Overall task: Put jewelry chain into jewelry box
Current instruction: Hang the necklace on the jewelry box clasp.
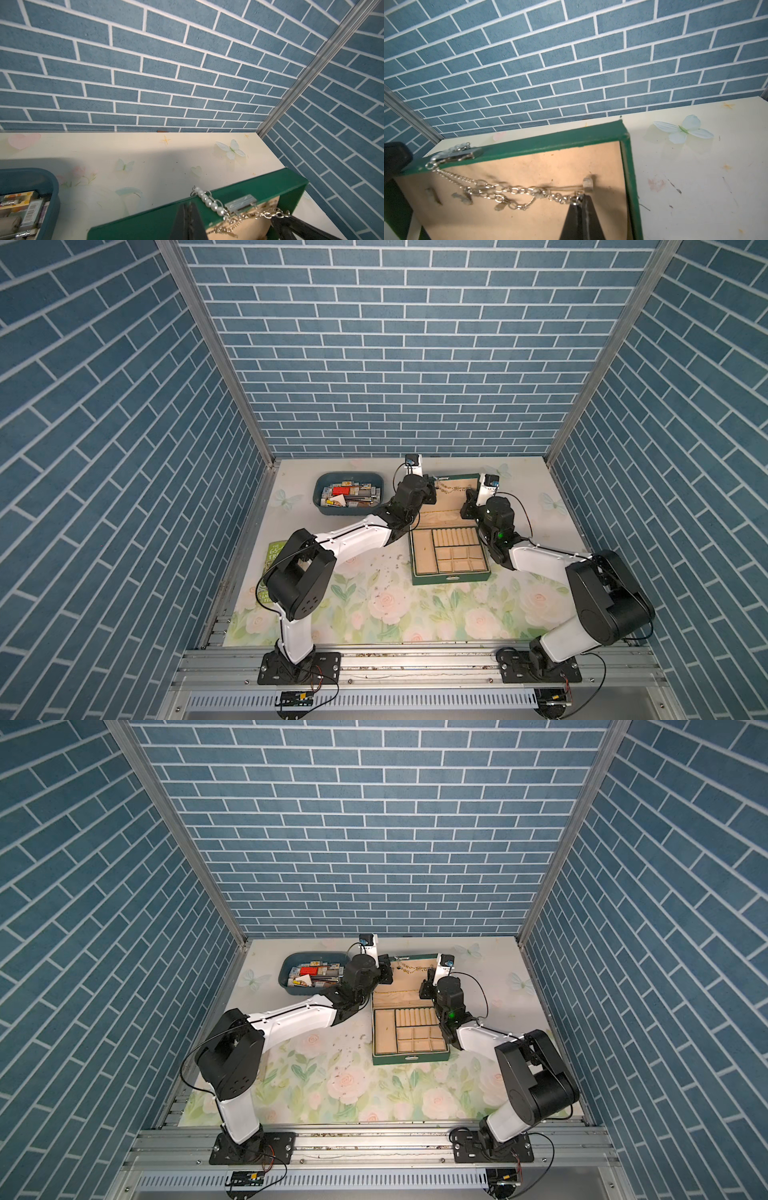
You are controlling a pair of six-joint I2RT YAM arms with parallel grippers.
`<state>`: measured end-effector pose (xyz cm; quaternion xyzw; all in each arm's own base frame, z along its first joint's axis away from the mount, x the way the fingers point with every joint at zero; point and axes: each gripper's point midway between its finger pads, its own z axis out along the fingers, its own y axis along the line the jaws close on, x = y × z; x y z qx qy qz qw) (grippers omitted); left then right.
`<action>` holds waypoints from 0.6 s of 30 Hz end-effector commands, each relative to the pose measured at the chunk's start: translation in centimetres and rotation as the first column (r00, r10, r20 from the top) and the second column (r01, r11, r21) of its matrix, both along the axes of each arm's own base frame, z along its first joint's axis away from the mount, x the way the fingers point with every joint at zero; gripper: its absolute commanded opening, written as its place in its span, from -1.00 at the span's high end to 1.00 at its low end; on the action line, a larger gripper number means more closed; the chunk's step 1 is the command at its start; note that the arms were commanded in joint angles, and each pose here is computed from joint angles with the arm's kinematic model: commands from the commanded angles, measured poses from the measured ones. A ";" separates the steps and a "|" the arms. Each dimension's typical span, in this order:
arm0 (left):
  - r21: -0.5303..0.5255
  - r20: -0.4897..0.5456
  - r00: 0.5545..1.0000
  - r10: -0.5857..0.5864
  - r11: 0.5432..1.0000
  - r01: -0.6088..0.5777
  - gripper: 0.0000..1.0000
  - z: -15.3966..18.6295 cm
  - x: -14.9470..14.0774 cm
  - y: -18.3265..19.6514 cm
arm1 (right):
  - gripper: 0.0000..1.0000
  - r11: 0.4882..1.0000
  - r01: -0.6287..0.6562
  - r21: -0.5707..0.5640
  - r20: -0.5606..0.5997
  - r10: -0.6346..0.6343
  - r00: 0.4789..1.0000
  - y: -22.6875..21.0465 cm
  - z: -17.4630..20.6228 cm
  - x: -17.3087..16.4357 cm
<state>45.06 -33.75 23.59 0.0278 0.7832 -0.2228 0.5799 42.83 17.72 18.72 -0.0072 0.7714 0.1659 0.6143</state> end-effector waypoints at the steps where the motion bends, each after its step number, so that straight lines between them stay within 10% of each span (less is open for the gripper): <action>1: 0.034 -0.028 1.000 -0.005 0.999 0.006 1.00 -0.7 -0.9 0.9 | 1.00 0.999 -0.009 0.043 0.031 0.008 0.999 0.4 1.3 0.0; 18: -0.017 0.075 0.997 -0.009 1.000 0.010 1.00 3.3 -3.2 2.2 | 1.00 0.997 -0.025 0.067 0.059 0.021 0.998 1.0 2.8 0.4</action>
